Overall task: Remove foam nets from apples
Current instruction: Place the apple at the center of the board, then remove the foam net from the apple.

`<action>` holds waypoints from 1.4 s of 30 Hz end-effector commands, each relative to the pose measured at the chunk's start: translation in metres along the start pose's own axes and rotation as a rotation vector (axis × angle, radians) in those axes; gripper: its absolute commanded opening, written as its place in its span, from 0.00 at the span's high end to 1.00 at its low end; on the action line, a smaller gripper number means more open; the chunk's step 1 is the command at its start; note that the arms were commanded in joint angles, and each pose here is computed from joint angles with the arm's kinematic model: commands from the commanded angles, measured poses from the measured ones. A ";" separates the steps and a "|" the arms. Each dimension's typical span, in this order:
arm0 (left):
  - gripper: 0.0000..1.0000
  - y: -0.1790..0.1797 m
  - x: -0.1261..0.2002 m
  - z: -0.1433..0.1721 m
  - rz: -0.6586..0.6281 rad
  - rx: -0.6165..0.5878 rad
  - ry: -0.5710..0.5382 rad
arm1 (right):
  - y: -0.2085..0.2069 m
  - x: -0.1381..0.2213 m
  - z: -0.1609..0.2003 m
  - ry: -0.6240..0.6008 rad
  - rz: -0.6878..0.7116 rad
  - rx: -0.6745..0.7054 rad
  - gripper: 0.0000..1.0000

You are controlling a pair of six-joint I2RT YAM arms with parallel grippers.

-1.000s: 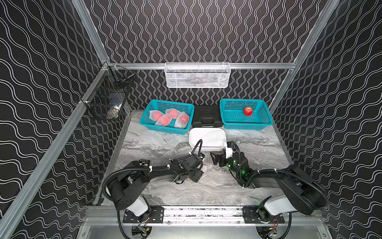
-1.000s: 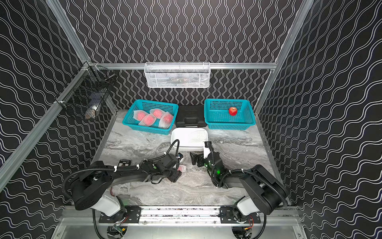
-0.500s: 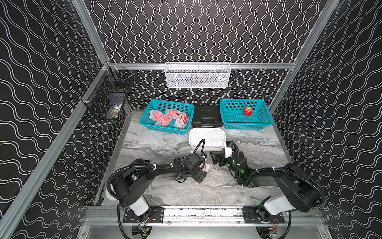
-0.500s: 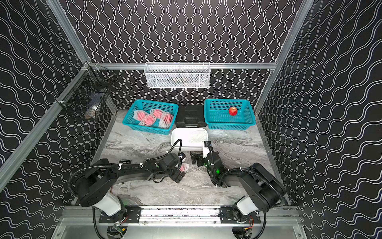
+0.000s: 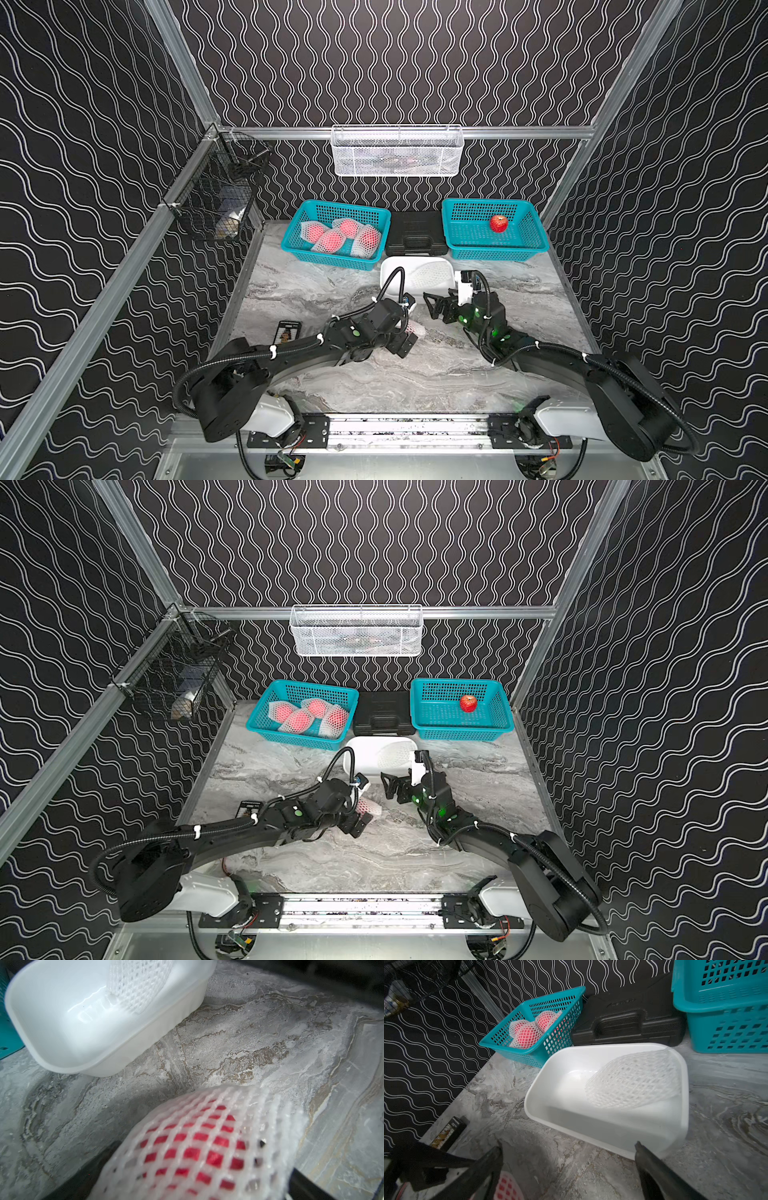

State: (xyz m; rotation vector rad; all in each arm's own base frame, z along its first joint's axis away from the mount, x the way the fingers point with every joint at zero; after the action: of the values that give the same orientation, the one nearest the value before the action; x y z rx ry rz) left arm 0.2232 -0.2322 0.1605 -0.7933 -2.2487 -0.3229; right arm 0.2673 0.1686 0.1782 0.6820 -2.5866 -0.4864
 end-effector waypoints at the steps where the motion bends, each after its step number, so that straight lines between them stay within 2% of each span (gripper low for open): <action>1: 0.01 0.003 0.009 -0.010 -0.008 0.013 -0.101 | -0.005 0.003 -0.005 0.062 -0.039 -0.101 0.00; 4: 0.01 0.008 0.017 -0.009 -0.029 0.035 -0.165 | -0.014 0.002 -0.013 0.100 -0.089 -0.175 0.00; 8: 0.01 0.010 0.017 -0.003 0.021 0.048 -0.201 | -0.008 -0.003 -0.007 0.187 -0.171 -0.150 0.00; 16: 0.01 0.005 -0.014 0.015 0.077 0.058 -0.093 | -0.008 -0.019 0.018 0.297 -0.240 -0.199 0.00; 21: 0.01 0.001 -0.009 0.015 0.126 0.046 -0.126 | -0.003 -0.020 0.029 0.343 -0.284 -0.181 0.00; 28: 0.01 0.014 -0.008 0.027 0.149 0.097 -0.167 | 0.018 -0.019 0.049 0.460 -0.432 -0.170 0.01; 30: 0.01 0.015 -0.009 0.028 0.143 0.097 -0.156 | 0.018 -0.023 0.056 0.516 -0.403 -0.174 0.03; 35: 0.01 0.018 0.003 0.021 0.127 0.107 -0.217 | 0.017 -0.016 0.055 0.481 -0.384 -0.161 0.00; 42: 0.01 0.035 0.017 0.017 0.045 0.182 -0.268 | 0.014 -0.012 0.066 0.533 -0.366 -0.165 0.00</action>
State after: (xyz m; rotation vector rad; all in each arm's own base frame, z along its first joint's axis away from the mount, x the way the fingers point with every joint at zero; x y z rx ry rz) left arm 0.2227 -0.1963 0.1556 -0.8814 -2.4126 -0.0378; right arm 0.2428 0.2016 0.1269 1.0624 -1.9201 -0.5481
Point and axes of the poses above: each gripper's point midway between its finger pads, its own x axis back along the fingers, its own y axis along the line the jaws close on, z = x × y, the point moved 8 cm from there along x, back along the fingers, and after that the axes turned 1 degree about -x, right-handed, at the moved point
